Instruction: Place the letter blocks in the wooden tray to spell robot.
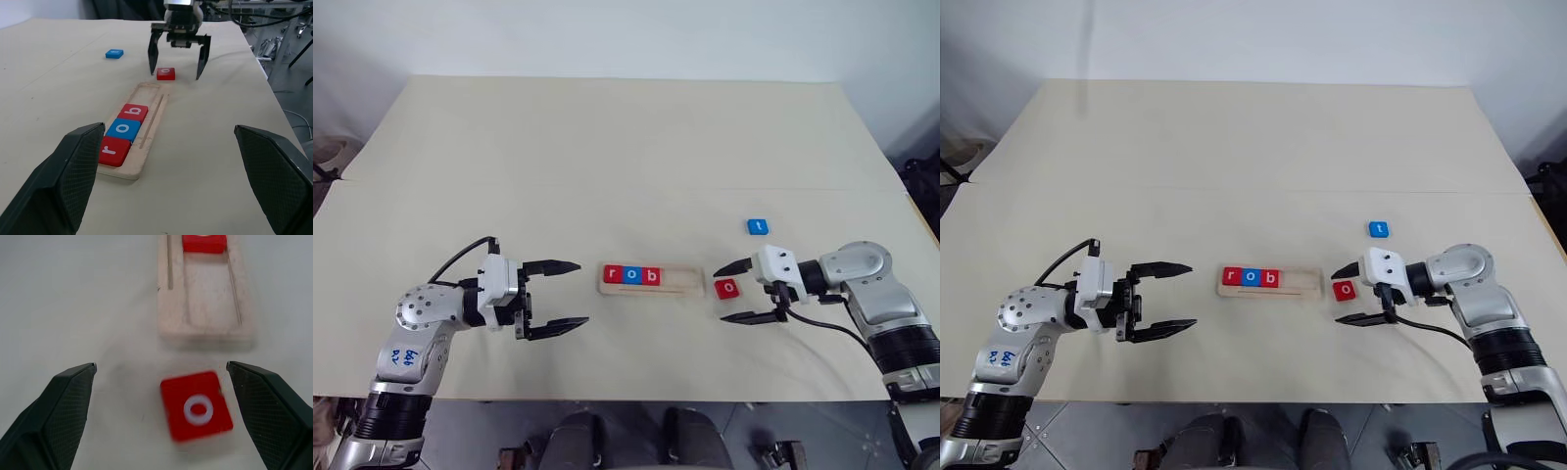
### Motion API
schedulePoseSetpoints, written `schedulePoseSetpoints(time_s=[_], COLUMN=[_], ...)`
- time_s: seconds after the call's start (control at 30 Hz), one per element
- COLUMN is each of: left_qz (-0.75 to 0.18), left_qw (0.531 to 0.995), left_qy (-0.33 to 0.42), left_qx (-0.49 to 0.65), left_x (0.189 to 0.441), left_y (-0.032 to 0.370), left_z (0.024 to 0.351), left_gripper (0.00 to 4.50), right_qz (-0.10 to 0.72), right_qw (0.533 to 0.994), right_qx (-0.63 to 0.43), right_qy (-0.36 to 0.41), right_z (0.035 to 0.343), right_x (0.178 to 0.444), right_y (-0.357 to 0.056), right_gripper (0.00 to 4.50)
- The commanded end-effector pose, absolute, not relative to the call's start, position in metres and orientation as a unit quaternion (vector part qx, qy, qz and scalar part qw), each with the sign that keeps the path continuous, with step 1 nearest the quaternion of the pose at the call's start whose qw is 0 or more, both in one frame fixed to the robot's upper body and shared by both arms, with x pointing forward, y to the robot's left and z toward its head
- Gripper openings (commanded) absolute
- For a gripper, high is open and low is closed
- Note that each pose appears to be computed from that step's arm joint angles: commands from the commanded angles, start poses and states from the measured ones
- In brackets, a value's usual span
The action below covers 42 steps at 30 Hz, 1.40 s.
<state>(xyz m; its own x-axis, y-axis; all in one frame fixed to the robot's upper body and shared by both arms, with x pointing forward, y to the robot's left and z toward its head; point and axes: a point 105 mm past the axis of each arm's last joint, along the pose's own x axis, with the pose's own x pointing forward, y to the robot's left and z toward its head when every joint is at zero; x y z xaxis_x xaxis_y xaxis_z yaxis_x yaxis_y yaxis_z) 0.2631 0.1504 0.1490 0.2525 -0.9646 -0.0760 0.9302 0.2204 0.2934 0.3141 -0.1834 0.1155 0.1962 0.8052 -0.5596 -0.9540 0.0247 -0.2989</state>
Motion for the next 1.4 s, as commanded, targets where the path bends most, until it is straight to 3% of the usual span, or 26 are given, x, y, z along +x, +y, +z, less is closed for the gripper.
schedulePoseSetpoints(time_s=[0.03, 0.13, 0.23, 0.33, 0.77, 0.93, 1.23, 1.4], left_qz=[-0.604, -0.604, -0.604, -0.604, -0.608, -0.614, -0.617, -0.614], left_qw=[0.777, 0.778, 0.778, 0.777, 0.774, 0.770, 0.767, 0.769], left_qy=[-0.083, -0.082, -0.082, -0.084, -0.091, -0.089, -0.092, -0.095], left_qx=[0.154, 0.153, 0.153, 0.154, 0.153, 0.150, 0.152, 0.148], left_x=[0.259, 0.257, 0.258, 0.260, 0.267, 0.267, 0.274, 0.277], left_y=[0.151, 0.149, 0.149, 0.148, 0.145, 0.143, 0.141, 0.138], left_z=[0.158, 0.157, 0.157, 0.158, 0.159, 0.158, 0.158, 0.157], left_gripper=[4.50, 4.50, 4.50, 4.50, 4.50, 4.50, 4.50, 4.50], right_qz=[0.615, 0.608, 0.603, 0.593, 0.565, 0.578, 0.602, 0.595], right_qw=[0.706, 0.712, 0.716, 0.720, 0.744, 0.743, 0.746, 0.754], right_qx=[-0.332, -0.323, -0.319, -0.319, -0.305, -0.290, -0.240, -0.237], right_qy=[0.114, 0.137, 0.147, 0.167, 0.184, 0.173, 0.153, 0.147], right_z=[0.116, 0.111, 0.109, 0.107, 0.105, 0.110, 0.156, 0.162], right_x=[0.317, 0.317, 0.316, 0.316, 0.323, 0.318, 0.318, 0.327], right_y=[-0.186, -0.193, -0.200, -0.212, -0.228, -0.220, -0.165, -0.144], right_gripper=[4.46, 4.46, 3.86, 2.93, 2.93, 1.47, 1.45, 1.45])
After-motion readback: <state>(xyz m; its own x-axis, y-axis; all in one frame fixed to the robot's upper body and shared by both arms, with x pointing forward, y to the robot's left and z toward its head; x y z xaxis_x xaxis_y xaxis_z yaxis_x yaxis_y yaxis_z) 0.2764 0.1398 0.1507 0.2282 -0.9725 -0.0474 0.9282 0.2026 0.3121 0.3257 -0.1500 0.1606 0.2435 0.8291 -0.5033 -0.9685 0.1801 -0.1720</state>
